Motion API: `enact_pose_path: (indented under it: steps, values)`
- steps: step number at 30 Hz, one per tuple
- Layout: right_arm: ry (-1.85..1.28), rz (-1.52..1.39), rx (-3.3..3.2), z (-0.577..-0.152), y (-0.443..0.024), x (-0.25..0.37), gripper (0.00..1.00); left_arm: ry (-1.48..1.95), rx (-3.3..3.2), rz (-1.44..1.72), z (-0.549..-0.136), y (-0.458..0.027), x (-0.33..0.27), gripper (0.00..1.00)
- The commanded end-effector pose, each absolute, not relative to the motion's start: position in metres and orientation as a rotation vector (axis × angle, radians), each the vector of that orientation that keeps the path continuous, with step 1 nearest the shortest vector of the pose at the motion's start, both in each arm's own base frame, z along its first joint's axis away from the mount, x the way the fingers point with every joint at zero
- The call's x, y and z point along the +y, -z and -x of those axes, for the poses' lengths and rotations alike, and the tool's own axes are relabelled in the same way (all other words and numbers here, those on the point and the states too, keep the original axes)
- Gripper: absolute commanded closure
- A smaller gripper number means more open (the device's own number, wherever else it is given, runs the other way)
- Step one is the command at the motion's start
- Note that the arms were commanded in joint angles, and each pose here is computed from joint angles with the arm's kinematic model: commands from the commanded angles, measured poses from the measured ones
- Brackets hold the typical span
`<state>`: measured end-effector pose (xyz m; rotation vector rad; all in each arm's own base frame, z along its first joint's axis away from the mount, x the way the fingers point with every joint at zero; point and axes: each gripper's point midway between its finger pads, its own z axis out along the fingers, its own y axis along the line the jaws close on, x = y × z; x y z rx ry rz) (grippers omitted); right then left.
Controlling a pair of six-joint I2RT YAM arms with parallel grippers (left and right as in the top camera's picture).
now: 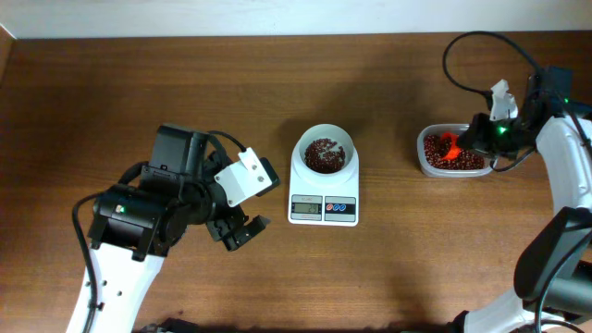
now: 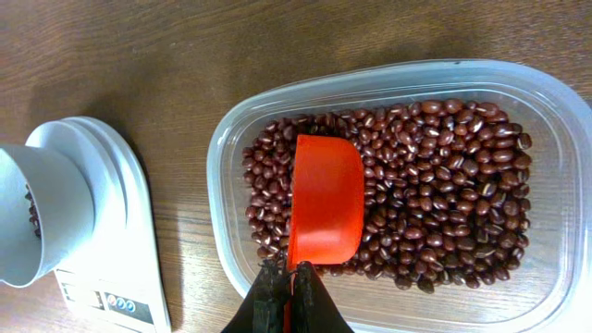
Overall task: Scoop and weigh 50g on scale
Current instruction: 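Dip the red scoop into the beans and lift it out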
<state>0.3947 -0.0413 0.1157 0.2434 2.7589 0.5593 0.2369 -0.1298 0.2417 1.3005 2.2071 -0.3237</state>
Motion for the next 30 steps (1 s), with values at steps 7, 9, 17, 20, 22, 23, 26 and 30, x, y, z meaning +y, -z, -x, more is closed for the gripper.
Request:
enact_pose_path:
  steps: [7, 9, 17, 20, 22, 23, 26, 30]
  values:
    - [-0.623, -0.254, 2.729, -0.397, -0.119, -0.046, 0.96, 0.315, 2.193, -1.283, -0.239, -0.249, -0.129, 0.01]
    - [-0.657, -0.258, 2.711, -0.397, -0.121, -0.046, 0.96, 0.314, 2.192, -1.283, -0.239, -0.249, -0.129, 0.01]
    - [-0.779, -0.252, 2.645, -0.391, -0.131, -0.057, 0.96, 0.314, 2.192, -1.283, -0.239, -0.249, -0.129, 0.01]
    - [-0.812, -0.271, 2.623, -0.388, -0.133, -0.064, 0.96, 0.315, 2.193, -1.283, -0.239, -0.249, -0.129, 0.01]
    - [-0.845, -0.298, 2.597, -0.386, -0.137, -0.07, 0.96, 0.314, 2.192, -1.283, -0.239, -0.249, -0.129, 0.01]
    - [-0.87, -0.311, 2.579, -0.386, -0.139, -0.072, 0.96, 0.314, 2.192, -1.283, -0.239, -0.249, -0.129, 0.01]
    - [-0.929, -0.335, 2.526, -0.385, -0.146, -0.077, 0.96, 0.314, 2.192, -1.283, -0.239, -0.249, -0.129, 0.01]
    - [-1.01, -0.324, 2.471, -0.385, -0.155, -0.074, 0.96, 0.314, 2.192, -1.283, -0.239, -0.249, -0.129, 0.01]
